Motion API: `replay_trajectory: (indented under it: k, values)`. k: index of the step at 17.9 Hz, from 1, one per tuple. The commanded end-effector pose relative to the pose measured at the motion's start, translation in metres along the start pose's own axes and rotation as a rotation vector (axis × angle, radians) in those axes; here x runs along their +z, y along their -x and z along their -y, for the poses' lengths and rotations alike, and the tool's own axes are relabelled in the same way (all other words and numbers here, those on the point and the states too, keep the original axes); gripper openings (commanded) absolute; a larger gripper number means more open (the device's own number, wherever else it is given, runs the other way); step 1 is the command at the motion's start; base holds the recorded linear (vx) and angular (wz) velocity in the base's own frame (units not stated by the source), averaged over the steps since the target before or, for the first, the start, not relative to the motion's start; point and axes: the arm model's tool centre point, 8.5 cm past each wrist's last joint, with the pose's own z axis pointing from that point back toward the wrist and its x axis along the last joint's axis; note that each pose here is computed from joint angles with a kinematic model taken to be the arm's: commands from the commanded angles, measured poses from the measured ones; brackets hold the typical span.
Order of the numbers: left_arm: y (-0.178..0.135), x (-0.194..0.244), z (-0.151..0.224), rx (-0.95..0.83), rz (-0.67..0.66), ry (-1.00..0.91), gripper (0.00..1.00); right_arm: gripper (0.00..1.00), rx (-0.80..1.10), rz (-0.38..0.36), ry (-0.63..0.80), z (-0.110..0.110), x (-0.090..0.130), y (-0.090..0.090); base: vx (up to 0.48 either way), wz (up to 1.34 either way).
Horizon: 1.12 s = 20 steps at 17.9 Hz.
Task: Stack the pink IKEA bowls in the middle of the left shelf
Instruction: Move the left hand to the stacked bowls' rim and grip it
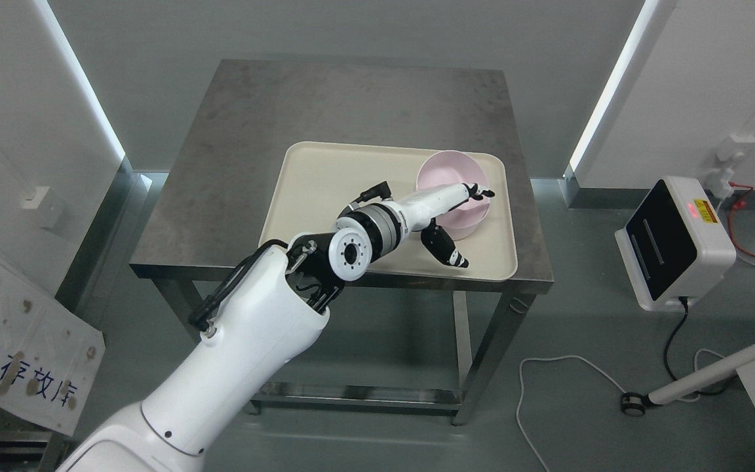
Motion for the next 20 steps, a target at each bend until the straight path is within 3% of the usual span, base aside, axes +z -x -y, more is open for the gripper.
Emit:
replay_trajectory:
  k: [1,9,15,20]
  values:
    - [0.015,-0.005,0.008,-0.107,-0.089,0.009,0.78,1.00,-0.011,0.033,0.017,0.011,0.000,-0.011,0.000,0.00]
    - [0.026,-0.008,-0.005,-0.168,-0.153,-0.019,0.66,1.00,-0.011,0.033,0.017,0.011,0.000,-0.011,0.000,0.00]
    - [0.018,-0.009,-0.003,-0.210,-0.088,-0.011,0.35,1.00,-0.011,0.033,0.017,0.011,0.000,-0.011,0.000,0.00]
    - [0.020,-0.010,0.002,-0.234,-0.101,-0.006,0.32,1.00,-0.011,0.033,0.017,0.011,0.000,-0.011,0.000,0.00]
